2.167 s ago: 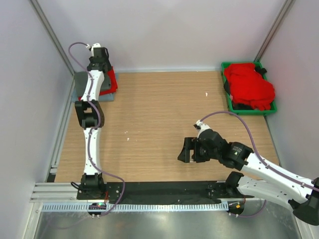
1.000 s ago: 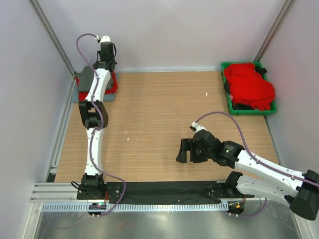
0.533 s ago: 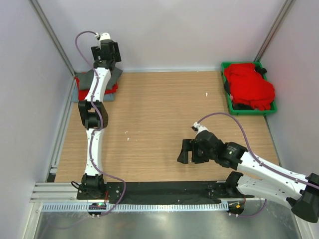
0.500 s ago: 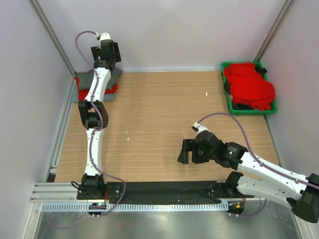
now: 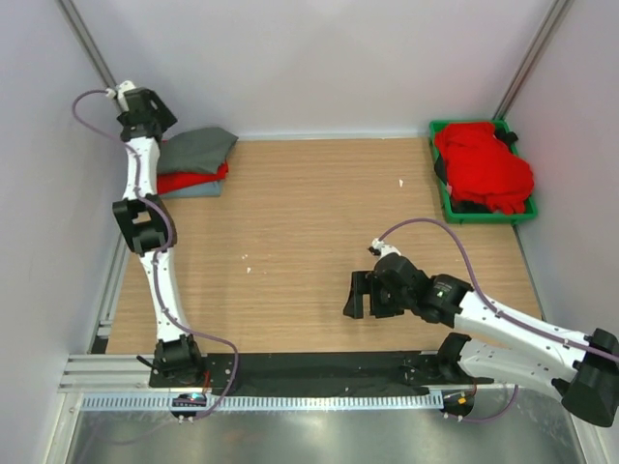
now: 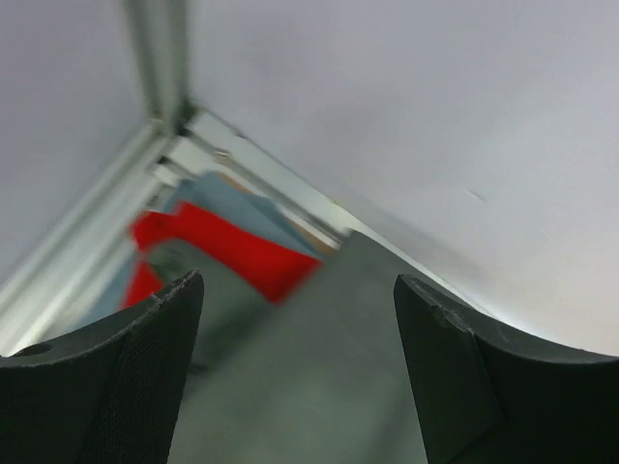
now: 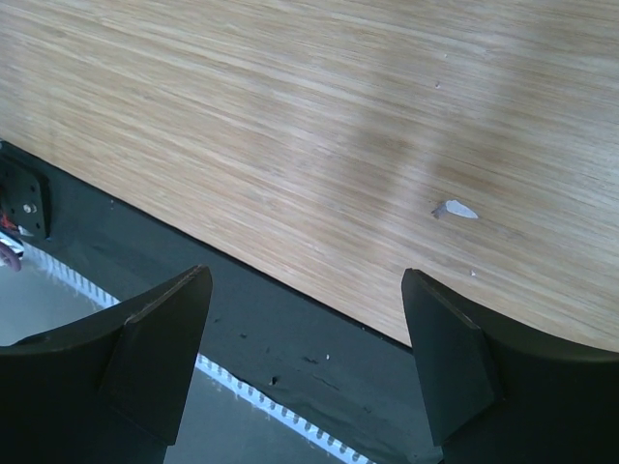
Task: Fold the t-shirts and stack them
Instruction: Neatly place the folded tshirt to the corner
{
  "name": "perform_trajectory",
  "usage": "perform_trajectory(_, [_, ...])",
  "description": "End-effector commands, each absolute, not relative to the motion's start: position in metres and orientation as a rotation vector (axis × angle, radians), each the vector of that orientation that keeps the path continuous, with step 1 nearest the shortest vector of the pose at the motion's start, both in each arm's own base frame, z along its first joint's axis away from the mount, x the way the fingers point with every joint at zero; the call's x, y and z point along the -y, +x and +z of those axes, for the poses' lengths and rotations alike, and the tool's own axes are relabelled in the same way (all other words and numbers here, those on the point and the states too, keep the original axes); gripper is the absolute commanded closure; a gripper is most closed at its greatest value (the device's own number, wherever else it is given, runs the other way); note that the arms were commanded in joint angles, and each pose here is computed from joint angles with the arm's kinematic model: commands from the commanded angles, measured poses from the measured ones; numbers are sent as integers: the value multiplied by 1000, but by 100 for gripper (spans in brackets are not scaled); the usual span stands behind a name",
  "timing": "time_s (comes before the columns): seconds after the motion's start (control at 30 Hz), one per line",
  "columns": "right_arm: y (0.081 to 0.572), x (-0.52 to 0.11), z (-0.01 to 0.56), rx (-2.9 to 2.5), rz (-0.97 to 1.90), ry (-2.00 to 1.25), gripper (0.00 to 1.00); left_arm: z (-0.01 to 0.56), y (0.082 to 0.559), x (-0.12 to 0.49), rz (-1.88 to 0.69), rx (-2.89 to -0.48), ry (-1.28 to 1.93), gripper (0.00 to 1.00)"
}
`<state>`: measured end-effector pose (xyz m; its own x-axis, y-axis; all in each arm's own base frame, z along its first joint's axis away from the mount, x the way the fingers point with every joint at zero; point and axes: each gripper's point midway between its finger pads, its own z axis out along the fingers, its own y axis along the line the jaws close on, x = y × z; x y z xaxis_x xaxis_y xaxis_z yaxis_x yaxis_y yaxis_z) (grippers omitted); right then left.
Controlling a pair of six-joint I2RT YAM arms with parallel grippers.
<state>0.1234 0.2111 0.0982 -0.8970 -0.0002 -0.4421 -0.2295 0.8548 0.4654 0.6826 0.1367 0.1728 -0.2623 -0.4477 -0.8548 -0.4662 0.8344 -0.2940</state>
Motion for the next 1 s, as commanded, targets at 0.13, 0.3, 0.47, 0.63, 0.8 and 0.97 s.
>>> perform_trajectory(0.13, [134, -228, 91, -2579, 742, -221, 14, 166, 690, -158, -145, -1859, -726, 21])
perform_trajectory(0.3, [135, -228, 87, -2588, 725, -234, 14, 164, 694, -156, -213, -1864, -657, 22])
perform_trajectory(0.47, [136, -232, 83, -2600, 725, -232, 14, 152, 700, -147, -266, -1877, -624, 23])
perform_trajectory(0.63, [136, -232, 84, -2599, 725, -241, 14, 137, 699, -151, -237, -1898, -643, 28])
perform_trajectory(0.8, [136, -233, 81, -2606, 719, -244, 14, 123, 697, -149, -252, -1925, -643, 44])
perform_trajectory(0.97, [136, -234, 80, -2611, 718, -247, 14, 126, 700, -137, -305, -1926, -592, 49])
